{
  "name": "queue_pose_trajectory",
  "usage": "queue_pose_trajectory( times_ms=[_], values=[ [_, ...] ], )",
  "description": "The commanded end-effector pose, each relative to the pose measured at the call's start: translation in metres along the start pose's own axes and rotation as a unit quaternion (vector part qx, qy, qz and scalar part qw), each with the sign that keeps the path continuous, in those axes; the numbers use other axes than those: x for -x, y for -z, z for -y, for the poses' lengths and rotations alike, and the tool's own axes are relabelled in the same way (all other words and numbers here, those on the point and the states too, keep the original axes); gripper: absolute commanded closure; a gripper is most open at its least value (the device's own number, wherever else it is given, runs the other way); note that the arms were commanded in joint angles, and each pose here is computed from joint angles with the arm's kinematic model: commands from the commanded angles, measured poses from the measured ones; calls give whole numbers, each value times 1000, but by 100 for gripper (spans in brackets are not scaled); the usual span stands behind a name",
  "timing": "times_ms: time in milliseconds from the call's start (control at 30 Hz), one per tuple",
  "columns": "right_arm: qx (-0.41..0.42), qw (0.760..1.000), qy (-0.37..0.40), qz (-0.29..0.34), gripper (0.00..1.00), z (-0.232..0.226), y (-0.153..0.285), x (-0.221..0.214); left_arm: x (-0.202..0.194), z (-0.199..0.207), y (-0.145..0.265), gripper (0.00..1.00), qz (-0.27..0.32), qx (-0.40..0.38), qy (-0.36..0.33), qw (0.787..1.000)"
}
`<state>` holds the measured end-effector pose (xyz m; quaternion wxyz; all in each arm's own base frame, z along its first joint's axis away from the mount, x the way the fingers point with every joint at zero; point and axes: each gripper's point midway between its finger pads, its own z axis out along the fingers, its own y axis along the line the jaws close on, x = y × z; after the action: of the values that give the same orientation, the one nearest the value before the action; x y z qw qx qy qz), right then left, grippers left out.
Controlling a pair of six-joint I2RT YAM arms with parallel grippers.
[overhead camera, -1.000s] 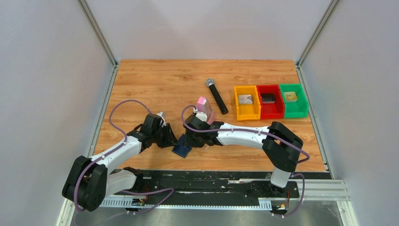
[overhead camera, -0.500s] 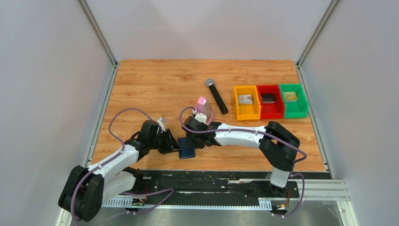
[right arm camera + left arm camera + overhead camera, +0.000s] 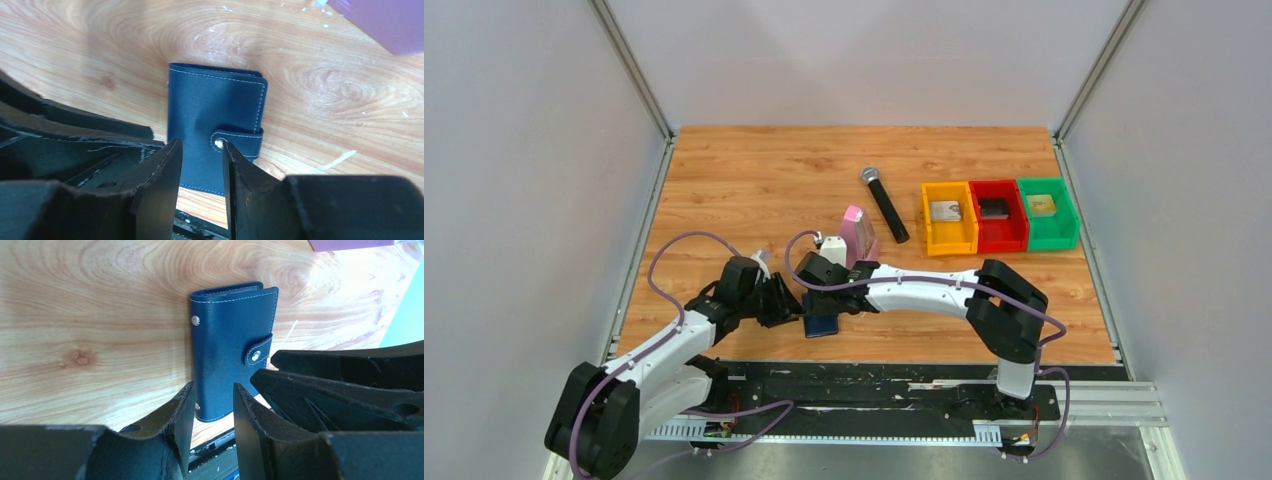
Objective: Take the credit cards out of the card holder
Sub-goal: Move the card holder to the center of the board, then open the card holder at the center of the board.
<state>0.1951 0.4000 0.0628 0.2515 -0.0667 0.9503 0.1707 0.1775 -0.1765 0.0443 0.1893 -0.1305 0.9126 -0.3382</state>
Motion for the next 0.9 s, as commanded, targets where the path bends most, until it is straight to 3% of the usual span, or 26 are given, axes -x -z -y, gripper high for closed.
queue_pose_trajectory(
  times_ms=[0, 667, 767, 867],
  values=[
    [-20, 999, 22, 12, 63, 3, -5, 6, 9, 0, 3, 58, 21, 11, 5, 1000],
    [-76, 996, 48, -3, 63, 20, -21, -13, 5, -5, -3, 59, 11, 8, 7, 1000],
    [-92, 994, 54, -5, 65, 24, -21, -15, 5, -5, -4, 59, 12, 7, 6, 1000],
    [-95, 994, 60, 0, 75, 24, -19, -13, 6, -1, -5, 60, 13, -3, -1, 1000]
  ],
)
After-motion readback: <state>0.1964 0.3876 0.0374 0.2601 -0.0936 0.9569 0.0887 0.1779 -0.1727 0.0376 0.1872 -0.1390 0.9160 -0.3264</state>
